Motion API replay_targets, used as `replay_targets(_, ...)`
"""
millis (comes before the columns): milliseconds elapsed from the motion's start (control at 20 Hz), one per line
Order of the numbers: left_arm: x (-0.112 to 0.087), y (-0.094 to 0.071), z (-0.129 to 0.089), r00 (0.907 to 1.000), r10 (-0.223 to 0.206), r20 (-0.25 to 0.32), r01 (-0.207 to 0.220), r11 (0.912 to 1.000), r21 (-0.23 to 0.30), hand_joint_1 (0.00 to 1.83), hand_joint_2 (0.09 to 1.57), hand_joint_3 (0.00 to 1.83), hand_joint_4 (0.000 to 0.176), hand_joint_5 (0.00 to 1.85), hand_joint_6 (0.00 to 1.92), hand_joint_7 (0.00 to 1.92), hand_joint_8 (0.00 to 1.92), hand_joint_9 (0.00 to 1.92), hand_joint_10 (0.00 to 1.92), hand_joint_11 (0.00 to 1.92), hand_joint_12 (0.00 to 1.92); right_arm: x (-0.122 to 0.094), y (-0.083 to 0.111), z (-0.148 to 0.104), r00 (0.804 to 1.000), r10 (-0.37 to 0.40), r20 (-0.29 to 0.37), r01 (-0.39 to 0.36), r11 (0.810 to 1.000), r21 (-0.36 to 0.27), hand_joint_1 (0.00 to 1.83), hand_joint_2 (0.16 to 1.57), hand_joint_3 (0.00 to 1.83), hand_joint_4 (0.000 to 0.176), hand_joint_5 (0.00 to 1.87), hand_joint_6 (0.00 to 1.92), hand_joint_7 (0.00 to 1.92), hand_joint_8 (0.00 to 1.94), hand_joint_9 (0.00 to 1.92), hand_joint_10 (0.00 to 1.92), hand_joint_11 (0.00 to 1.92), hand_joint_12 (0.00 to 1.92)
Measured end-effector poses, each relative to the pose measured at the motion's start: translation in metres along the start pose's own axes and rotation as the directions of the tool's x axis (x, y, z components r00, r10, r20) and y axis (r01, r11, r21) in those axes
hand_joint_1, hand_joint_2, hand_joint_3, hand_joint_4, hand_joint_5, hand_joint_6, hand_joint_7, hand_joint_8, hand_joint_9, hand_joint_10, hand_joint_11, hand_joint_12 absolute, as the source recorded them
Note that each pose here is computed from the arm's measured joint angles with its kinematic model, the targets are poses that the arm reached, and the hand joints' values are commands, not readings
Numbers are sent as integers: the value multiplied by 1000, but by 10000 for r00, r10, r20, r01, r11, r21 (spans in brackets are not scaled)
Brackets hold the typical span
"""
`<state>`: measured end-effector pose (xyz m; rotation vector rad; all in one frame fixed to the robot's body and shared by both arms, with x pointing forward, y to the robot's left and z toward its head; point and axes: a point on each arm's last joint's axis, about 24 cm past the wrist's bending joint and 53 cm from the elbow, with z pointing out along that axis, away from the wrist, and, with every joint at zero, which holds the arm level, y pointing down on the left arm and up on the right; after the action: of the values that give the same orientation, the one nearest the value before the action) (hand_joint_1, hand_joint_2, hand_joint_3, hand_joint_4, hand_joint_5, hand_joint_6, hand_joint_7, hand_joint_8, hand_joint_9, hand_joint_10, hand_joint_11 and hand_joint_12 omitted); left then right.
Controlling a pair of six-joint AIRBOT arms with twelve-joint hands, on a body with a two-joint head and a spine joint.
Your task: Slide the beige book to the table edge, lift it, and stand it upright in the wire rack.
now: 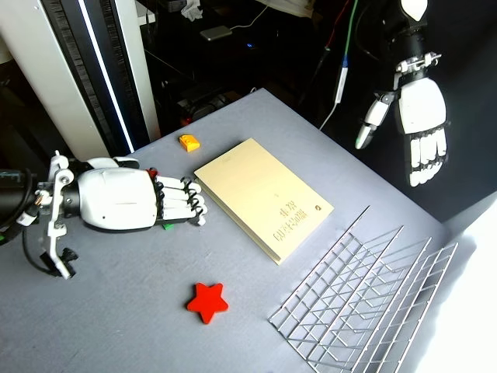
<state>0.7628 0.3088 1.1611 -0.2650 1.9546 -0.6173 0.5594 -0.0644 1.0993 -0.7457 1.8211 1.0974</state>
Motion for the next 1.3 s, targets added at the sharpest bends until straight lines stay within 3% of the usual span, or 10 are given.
replay_targets(100,-17,11,-2,9967,-570,578,575,9983,-66,562,1043,3,0,103,3,127,1,117,2,0,393,0,0,-1,10000,-35,-9,35,10000,4,0,1083,1,0,126,1,165,1,172,0,0,574)
replay_targets(200,-31,26,-5,9879,-1153,1041,1202,9919,-420,550,1046,3,0,116,6,127,1,121,3,0,392,-1,-1,-1,10000,10,14,-10,10000,25,0,1080,0,0,195,17,220,12,223,15,0,731)
replay_targets(350,-28,42,-3,9728,-1964,1227,2075,9745,-853,551,1045,1,0,117,2,129,0,123,1,0,405,4,0,1,9999,50,-91,-50,10000,-14,0,1090,2,0,157,4,177,4,182,7,0,596)
replay_targets(500,-24,46,-2,9666,-2269,1192,2384,9667,-933,555,1043,0,0,117,1,127,1,124,2,0,430,7,5,6,9999,111,-109,-113,9998,-144,0,1095,2,0,164,4,196,5,201,9,0,642)
replay_targets(550,-23,50,-3,9542,-2736,1207,2854,9538,-941,575,1040,0,0,117,0,121,0,115,1,0,410,8,6,8,9999,118,-113,-120,9997,-190,0,1097,2,0,159,1,191,2,198,7,0,651)
replay_targets(750,-13,60,-4,9318,-3445,1142,3569,9270,-1155,673,1052,2,0,76,0,105,0,111,0,0,412,9,8,10,9998,187,-109,-189,9996,-225,0,1098,1,0,160,2,181,3,190,5,0,641)
replay_targets(950,-7,59,-4,9256,-3648,1006,3749,9202,-1127,760,1097,10,0,42,4,94,7,107,6,0,363,14,8,11,9996,167,-212,-171,9996,-214,0,1099,0,0,199,10,219,8,229,10,0,735)
replay_targets(1050,-3,61,-4,9074,-4080,1008,4181,9008,-1176,757,1114,11,0,30,0,84,1,100,1,0,391,19,7,11,9993,201,-304,-206,9996,-190,0,1106,2,0,180,3,196,2,206,3,0,655)
replay_targets(1100,-1,62,-5,8921,-4388,1080,4500,8844,-1238,768,1120,11,0,33,2,84,1,97,0,0,389,20,8,13,9993,205,-324,-212,9995,-213,0,1102,0,0,184,4,206,5,216,6,0,693)
replay_targets(1300,-5,92,-15,8285,-5129,2248,5562,8004,-2238,842,1123,1,0,48,4,83,2,95,2,0,384,25,15,19,9989,287,-362,-301,9988,-388,0,1101,0,0,163,0,191,1,206,2,0,648)
